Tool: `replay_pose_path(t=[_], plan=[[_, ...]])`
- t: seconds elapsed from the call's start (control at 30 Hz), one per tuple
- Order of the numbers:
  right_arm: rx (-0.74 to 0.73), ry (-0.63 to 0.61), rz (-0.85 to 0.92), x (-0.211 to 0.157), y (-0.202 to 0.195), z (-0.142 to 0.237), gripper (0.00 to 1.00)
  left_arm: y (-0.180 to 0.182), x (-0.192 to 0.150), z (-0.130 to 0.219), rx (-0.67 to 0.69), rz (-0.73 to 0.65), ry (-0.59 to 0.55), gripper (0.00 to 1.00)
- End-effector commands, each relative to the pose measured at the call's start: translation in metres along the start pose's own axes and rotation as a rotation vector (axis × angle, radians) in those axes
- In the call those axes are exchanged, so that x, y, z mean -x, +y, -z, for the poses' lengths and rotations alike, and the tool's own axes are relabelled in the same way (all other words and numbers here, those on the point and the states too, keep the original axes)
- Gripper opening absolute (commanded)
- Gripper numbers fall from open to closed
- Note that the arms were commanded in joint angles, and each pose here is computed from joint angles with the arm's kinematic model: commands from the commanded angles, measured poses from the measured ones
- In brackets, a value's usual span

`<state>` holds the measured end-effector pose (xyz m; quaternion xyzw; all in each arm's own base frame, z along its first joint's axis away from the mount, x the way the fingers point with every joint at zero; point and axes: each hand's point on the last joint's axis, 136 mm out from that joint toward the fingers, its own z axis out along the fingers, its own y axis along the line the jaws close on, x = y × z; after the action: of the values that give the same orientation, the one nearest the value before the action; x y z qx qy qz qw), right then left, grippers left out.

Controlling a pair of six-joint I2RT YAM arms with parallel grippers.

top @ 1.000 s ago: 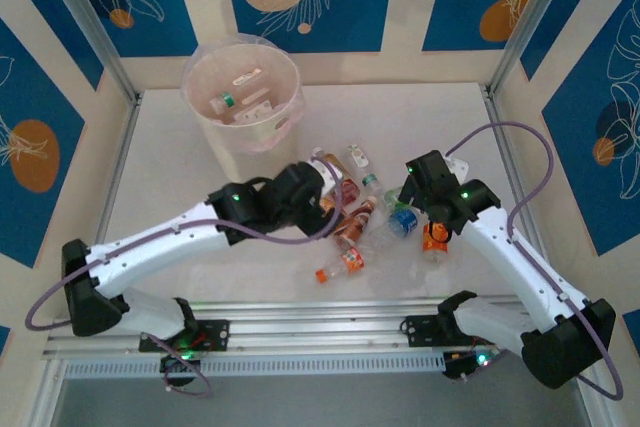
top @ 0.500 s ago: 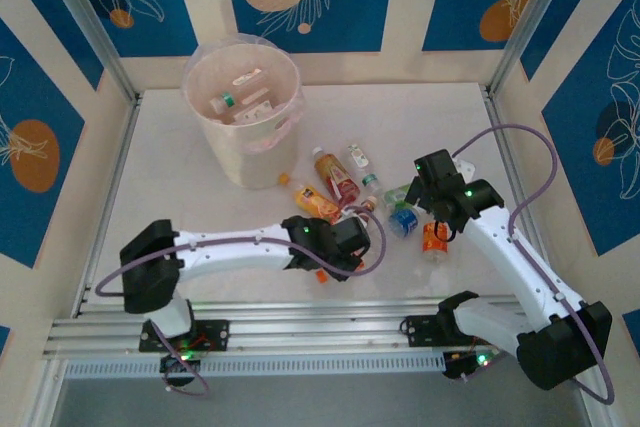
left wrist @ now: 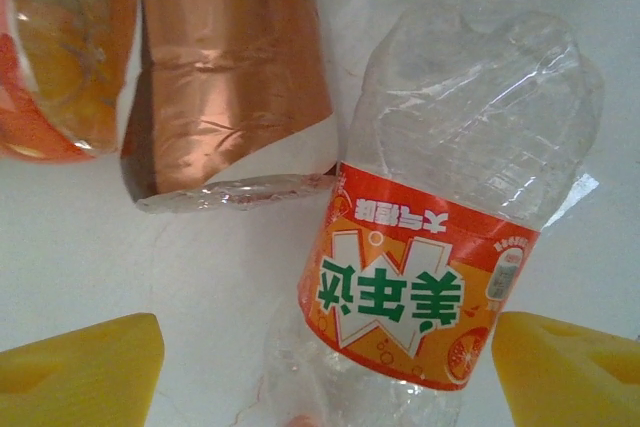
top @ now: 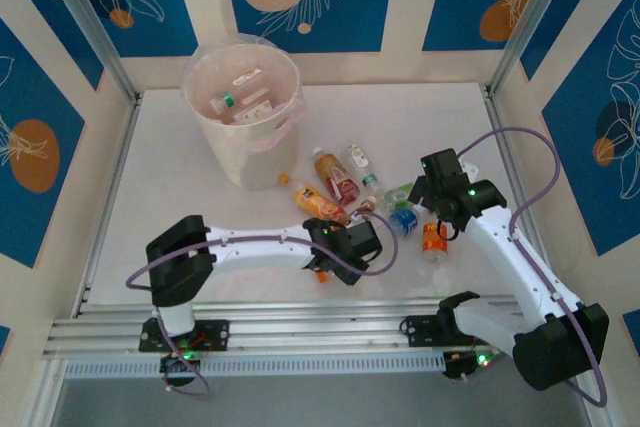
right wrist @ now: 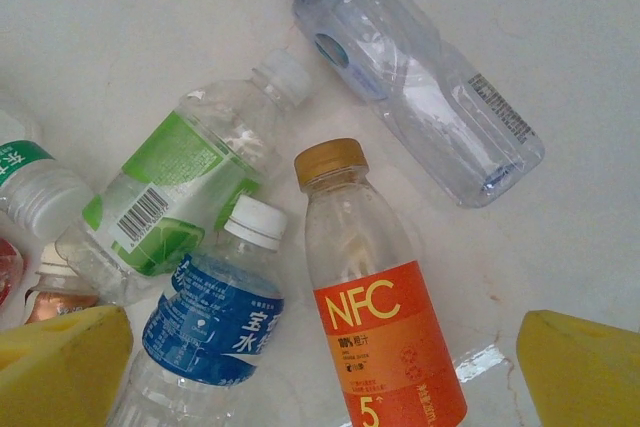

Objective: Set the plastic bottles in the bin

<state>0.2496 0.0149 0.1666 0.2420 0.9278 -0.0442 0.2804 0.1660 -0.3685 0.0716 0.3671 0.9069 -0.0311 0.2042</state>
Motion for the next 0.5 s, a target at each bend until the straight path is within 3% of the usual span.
replay_pose_path(t=[0.0,0.17,0.47], plan=[[0.021,-0.006,-0.002,0.001,0.001,0.002,0.99,-0.01,0.0,-0.003,-0.018,-0.013,0.019,0.85],[0.024,-0.006,-0.005,0.001,0.001,0.001,0.99,-0.011,-0.002,-0.012,-0.007,-0.017,0.034,0.8],[0.03,-0.008,-0.008,0.002,0.002,0.001,0.99,-0.009,-0.005,-0.024,0.032,-0.039,0.057,0.8]])
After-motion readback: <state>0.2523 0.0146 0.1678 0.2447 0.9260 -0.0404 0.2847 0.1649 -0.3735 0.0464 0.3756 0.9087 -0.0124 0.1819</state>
